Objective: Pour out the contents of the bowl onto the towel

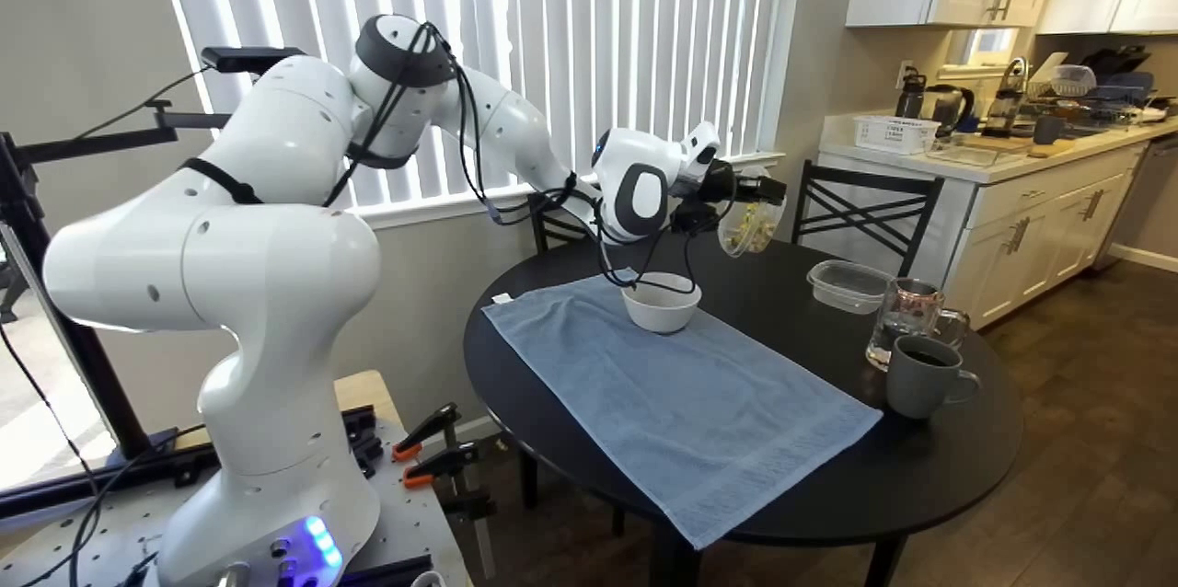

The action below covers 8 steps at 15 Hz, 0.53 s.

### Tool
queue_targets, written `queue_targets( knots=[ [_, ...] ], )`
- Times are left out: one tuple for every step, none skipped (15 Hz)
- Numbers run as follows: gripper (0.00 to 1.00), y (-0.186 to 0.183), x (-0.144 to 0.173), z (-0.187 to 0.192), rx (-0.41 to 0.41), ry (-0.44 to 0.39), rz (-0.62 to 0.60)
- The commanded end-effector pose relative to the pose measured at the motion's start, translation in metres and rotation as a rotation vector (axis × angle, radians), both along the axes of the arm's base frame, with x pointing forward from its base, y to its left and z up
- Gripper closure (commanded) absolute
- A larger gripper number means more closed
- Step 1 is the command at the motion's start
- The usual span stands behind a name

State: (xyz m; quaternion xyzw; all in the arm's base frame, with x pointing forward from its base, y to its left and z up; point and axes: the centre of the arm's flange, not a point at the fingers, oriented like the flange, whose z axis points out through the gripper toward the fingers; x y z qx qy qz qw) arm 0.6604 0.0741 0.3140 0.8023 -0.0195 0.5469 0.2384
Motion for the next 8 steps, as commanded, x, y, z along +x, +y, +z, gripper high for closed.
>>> queue_targets(
  knots=[
    [0.98, -0.021, -0.046, -0.025, -0.068, -0.073, 0.021],
    [0.98, -0.016, -0.047, -0.026, -0.075, -0.075, 0.028],
    [0.98, -0.009, -0.049, -0.026, -0.082, -0.081, 0.036],
    [0.98, -0.004, -0.051, -0.027, -0.089, -0.086, 0.044],
    [0.98, 0.001, -0.054, -0.028, -0.098, -0.091, 0.052],
    [0.98, 0.005, -0.056, -0.030, -0.108, -0.098, 0.056],
    [0.98, 0.007, -0.057, -0.031, -0.123, -0.109, 0.052],
    [0.98, 0.009, -0.058, -0.031, -0.133, -0.115, 0.050]
  ],
)
